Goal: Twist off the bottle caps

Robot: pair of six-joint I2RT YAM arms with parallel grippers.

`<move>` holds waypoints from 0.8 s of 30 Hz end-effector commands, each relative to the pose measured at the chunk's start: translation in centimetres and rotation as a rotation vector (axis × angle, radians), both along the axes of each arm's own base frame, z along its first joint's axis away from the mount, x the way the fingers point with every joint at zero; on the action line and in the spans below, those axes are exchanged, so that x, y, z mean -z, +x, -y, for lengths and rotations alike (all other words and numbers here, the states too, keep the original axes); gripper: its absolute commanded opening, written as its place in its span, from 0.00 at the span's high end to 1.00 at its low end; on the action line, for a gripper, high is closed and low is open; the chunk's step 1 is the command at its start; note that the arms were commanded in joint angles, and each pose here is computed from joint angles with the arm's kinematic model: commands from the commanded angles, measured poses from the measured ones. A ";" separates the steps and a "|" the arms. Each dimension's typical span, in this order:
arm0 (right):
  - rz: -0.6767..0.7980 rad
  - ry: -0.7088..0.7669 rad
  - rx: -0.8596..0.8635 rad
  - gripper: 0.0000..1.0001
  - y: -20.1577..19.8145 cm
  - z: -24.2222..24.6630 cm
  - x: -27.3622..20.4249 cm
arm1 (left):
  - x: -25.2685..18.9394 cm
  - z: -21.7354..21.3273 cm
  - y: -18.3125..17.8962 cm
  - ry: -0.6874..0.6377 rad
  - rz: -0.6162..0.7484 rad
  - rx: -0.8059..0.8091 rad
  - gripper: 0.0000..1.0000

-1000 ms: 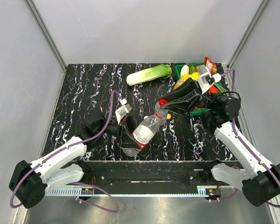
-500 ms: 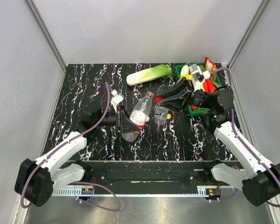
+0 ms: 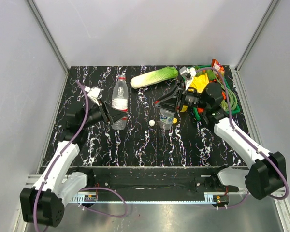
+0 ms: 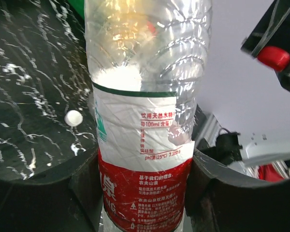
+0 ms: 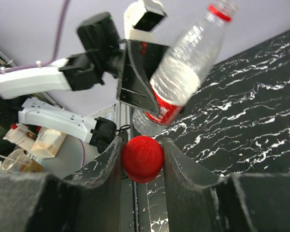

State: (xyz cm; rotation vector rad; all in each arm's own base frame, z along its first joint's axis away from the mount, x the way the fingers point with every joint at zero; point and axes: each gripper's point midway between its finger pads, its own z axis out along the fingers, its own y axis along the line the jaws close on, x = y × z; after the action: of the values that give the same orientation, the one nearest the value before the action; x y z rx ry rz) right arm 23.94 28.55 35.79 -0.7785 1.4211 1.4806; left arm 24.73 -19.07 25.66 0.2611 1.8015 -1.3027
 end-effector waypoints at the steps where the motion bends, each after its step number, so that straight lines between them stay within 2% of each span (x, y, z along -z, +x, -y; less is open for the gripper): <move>1: 0.010 -0.028 0.031 1.00 1.3 -1.0 0.4 | -2.1 -3.0 1.5 0.151 0.069 -0.193 0.41; 5: -0.028 -0.079 -0.015 1.00 1.3 -3.2 2.4 | -3.2 -4.2 1.0 0.227 0.085 -0.243 0.41; 10: -0.063 -0.207 -0.013 1.00 1.9 -6.6 5.7 | -4.7 -4.8 -0.2 0.253 0.150 -0.267 0.41; 14: -0.056 -0.324 0.032 1.00 2.5 -8.8 8.5 | -6.2 -4.4 -1.8 0.221 0.246 -0.226 0.40; 18: -0.082 -0.363 0.029 1.00 2.9 -10.4 11.3 | -7.1 -3.7 -3.4 0.174 0.312 -0.179 0.40; 24: -0.121 -0.470 0.023 1.00 2.9 -13.0 16.7 | -6.3 -3.3 -4.0 0.146 0.296 -0.152 0.40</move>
State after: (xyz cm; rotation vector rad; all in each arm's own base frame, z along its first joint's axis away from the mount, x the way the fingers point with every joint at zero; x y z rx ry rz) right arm 26.20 39.88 20.52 -0.9283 1.8857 1.2898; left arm 20.86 -15.30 31.78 0.3451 1.6659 -0.9339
